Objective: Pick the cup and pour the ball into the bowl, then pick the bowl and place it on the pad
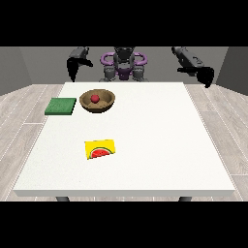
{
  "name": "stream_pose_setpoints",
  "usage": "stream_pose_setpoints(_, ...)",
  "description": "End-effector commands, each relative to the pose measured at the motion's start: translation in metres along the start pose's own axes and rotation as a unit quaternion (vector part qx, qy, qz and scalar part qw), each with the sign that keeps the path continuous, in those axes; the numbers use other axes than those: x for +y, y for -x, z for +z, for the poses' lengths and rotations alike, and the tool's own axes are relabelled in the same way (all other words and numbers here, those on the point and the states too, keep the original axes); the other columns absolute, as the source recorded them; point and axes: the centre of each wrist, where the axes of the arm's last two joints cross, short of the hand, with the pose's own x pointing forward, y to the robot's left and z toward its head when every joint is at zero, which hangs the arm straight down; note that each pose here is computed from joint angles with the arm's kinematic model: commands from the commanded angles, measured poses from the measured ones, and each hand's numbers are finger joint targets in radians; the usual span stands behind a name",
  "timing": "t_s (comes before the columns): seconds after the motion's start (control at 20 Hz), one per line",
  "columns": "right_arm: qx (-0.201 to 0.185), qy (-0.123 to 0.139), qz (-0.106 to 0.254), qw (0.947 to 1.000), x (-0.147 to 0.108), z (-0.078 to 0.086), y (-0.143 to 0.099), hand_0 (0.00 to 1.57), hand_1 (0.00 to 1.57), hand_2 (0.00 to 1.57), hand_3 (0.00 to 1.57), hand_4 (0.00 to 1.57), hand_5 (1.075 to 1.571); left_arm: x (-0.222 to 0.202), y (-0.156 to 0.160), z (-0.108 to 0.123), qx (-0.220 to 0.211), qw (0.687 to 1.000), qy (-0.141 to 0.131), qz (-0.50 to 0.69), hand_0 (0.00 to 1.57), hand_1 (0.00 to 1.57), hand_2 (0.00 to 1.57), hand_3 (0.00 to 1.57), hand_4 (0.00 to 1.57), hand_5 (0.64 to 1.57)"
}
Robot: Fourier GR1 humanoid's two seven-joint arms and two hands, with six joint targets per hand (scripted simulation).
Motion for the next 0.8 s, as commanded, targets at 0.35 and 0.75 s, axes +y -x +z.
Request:
stream_pose_setpoints(0.35, 0.043, 0.023, -0.038, 0.9981, -0.038, -0.015, 0.077, 0.0, 0.0, 0.0, 0.0, 0.34, 1.571, 0.028, -0.112, -0.072, -0.035, 0.998, 0.027, -0.054, 0.0, 0.0, 0.0, 0.0, 0.0, 1.533)
stream_pose_setpoints(0.75, 0.066, 0.04, -0.065, 0.9949, -0.038, -0.02, 0.123, 0.0, 0.0, 0.0, 0.0, 0.32, 1.569, 0.036, -0.159, -0.088, -0.063, 0.996, 0.031, -0.059, 0.0, 0.0, 0.0, 0.0, 0.0, 1.539)
